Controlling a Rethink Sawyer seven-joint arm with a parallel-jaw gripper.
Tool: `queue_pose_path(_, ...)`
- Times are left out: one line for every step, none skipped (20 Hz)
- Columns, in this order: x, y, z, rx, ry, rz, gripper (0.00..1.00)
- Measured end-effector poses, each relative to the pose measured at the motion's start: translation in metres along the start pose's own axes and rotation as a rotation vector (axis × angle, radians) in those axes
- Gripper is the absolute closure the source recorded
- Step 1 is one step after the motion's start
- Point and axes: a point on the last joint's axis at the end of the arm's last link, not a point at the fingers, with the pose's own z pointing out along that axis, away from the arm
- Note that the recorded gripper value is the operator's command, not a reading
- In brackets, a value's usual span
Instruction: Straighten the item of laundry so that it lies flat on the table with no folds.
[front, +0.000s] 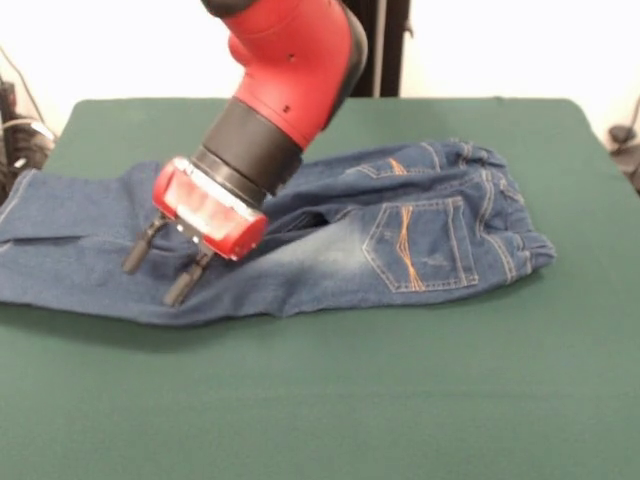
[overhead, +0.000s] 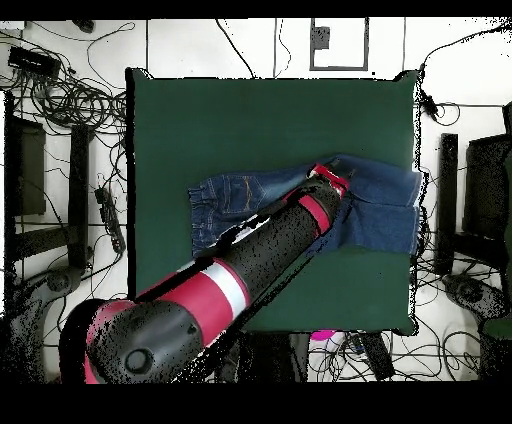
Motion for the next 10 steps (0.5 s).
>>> queue_pose_path(0.002, 0.005, 0.002, -0.014, -0.013, 0.009, 0.00)
queue_pose_path(0.003, 0.008, 0.003, -0.024, -0.022, 0.016, 0.00)
queue_pose_path(0.007, 0.013, 0.006, -0.043, -0.031, 0.035, 0.00)
queue_pose_path(0.009, 0.014, 0.008, -0.049, -0.031, 0.039, 0.00)
queue_pose_path(0.011, 0.014, 0.009, -0.053, -0.029, 0.042, 0.00)
queue_pose_path(0.014, 0.014, 0.011, -0.054, -0.023, 0.047, 0.00)
queue_pose_path(0.020, 0.011, 0.014, -0.054, -0.002, 0.062, 0.00)
queue_pose_path(0.022, 0.009, 0.015, -0.052, 0.011, 0.072, 0.00)
queue_pose_path(0.028, 0.002, 0.019, -0.038, 0.057, 0.115, 0.00)
queue_pose_path(0.028, -0.001, 0.021, -0.031, 0.078, 0.140, 0.00)
